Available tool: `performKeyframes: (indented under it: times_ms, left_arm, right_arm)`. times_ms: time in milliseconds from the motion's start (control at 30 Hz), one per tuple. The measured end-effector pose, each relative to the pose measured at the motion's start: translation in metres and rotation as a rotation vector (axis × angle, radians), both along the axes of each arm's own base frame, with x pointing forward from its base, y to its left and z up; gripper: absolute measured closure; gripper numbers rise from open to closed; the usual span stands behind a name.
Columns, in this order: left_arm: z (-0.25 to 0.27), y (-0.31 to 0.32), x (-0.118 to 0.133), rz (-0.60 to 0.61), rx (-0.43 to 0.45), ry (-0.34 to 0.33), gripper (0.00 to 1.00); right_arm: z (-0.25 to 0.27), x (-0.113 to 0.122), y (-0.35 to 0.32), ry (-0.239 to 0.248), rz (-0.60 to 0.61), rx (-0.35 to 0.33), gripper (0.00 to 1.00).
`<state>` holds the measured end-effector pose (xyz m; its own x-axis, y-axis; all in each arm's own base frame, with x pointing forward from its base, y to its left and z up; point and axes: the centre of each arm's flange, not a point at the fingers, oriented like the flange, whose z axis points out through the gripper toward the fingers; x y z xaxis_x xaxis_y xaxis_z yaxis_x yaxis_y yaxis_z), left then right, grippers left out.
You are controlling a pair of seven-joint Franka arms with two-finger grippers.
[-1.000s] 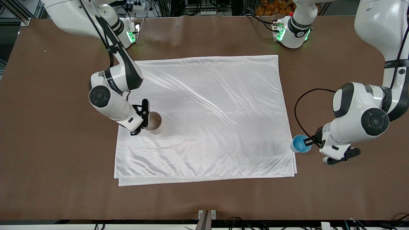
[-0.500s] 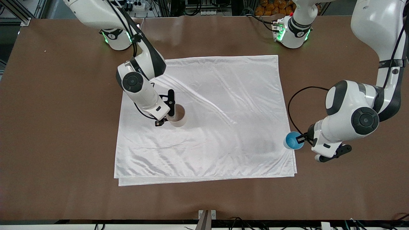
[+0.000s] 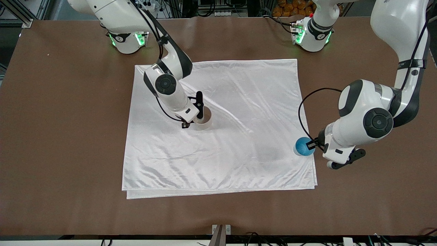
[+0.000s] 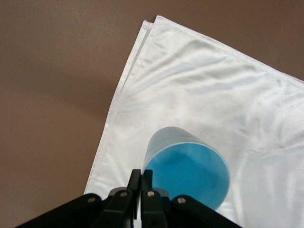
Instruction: Place blue cup into white mug on cloth
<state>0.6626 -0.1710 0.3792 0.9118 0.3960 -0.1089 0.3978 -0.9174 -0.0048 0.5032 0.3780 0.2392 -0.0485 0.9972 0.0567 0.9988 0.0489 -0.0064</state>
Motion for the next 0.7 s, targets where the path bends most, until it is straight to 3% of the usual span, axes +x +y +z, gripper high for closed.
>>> performKeyframes:
  times_ms: [333,700]
  left_arm:
    - [0.004,-0.025,-0.010,0.025,-0.009,0.020,0.96]
    - [0.014,-0.048,-0.020,0.046,-0.017,0.026,0.96]
  right_arm:
    - [-0.012,-0.014,0.037,-0.015,-0.044,-0.023,0.81]
    - [-0.020,-0.009,0.038,-0.020,-0.049,-0.036,0.81]
